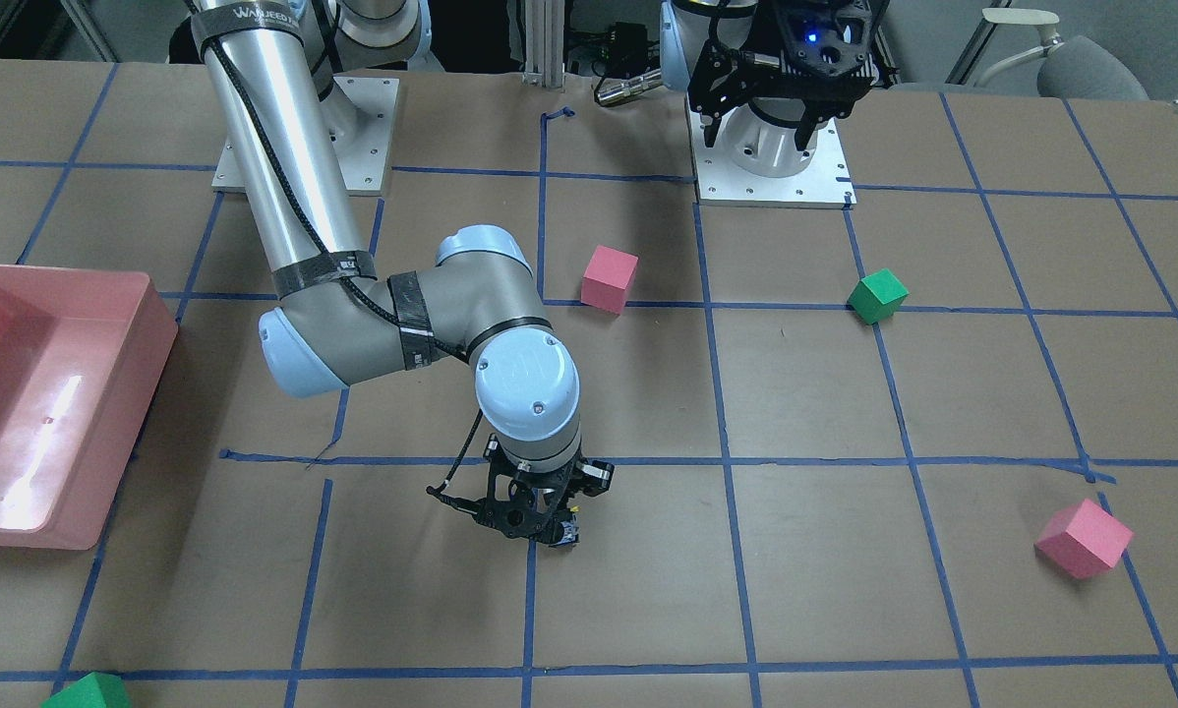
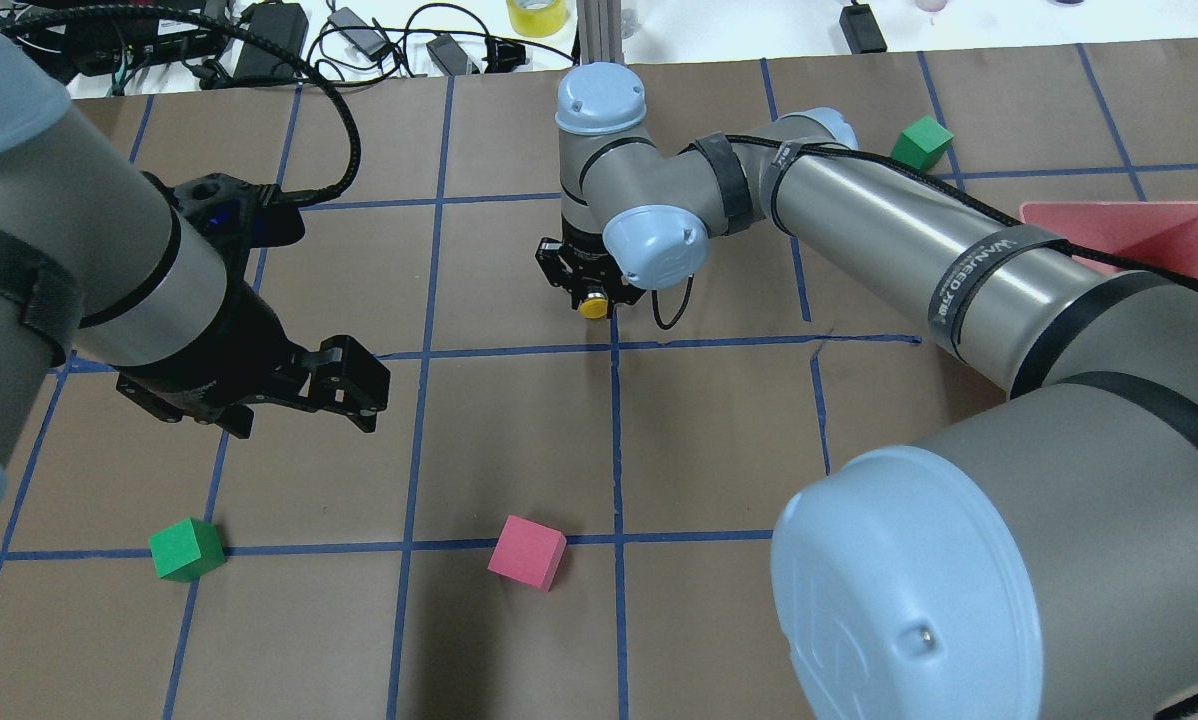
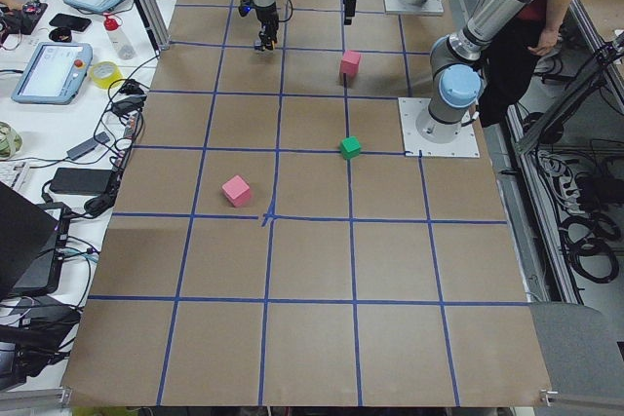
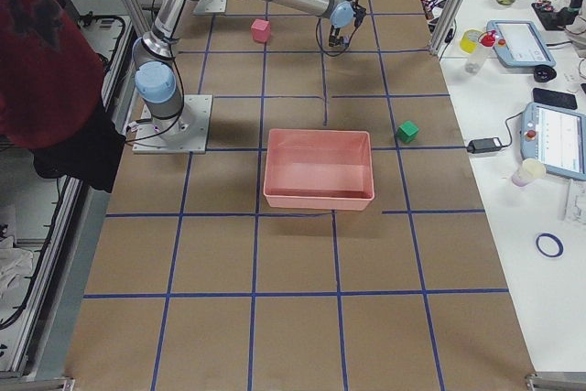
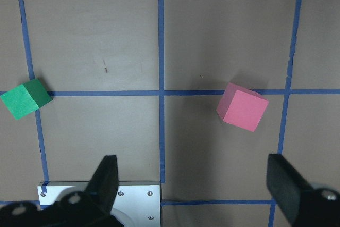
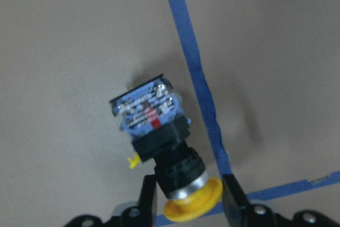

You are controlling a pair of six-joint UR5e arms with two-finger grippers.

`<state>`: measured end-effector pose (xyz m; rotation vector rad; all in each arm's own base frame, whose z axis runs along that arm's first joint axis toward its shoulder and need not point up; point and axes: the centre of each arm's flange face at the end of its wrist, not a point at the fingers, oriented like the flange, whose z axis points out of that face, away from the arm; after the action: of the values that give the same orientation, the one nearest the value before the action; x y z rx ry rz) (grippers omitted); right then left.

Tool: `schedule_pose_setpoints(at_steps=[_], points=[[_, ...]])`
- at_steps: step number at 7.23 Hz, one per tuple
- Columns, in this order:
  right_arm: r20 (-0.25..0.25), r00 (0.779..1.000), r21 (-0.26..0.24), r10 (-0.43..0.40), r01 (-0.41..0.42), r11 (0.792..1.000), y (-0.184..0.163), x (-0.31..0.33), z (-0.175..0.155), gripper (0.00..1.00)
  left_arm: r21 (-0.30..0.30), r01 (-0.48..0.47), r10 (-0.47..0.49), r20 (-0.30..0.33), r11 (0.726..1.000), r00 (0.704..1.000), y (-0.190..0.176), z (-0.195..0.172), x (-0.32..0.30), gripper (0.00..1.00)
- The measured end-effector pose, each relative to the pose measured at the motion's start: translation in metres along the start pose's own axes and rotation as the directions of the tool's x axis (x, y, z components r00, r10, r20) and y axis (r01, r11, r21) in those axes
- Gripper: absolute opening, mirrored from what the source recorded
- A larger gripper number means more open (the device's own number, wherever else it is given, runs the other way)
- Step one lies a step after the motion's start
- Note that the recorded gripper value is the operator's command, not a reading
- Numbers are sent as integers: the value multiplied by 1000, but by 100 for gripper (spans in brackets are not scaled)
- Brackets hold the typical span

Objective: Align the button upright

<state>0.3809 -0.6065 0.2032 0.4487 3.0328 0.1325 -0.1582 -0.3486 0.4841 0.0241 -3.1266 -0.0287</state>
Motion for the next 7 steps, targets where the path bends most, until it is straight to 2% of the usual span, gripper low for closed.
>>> schedule_pose_setpoints(at_steps=[2,3,5,7], points=[[13,1000,9,-8,8,1000,2,1,-12,100,-1,0,0,1,1000,1000,0,1,0,100],[3,1000,29,-14,14,999,5,6,-31,100,-1,0,0,1,1000,1000,0,1,0,100],[-53,998,39,-34,36,999,7,43,-86,100,-1,0,0,1,1000,1000,0,0,0,100],[-68,997,7,-42,43,999,-12,126,-146,100,-1,0,0,0,1000,1000,0,0,0,100]])
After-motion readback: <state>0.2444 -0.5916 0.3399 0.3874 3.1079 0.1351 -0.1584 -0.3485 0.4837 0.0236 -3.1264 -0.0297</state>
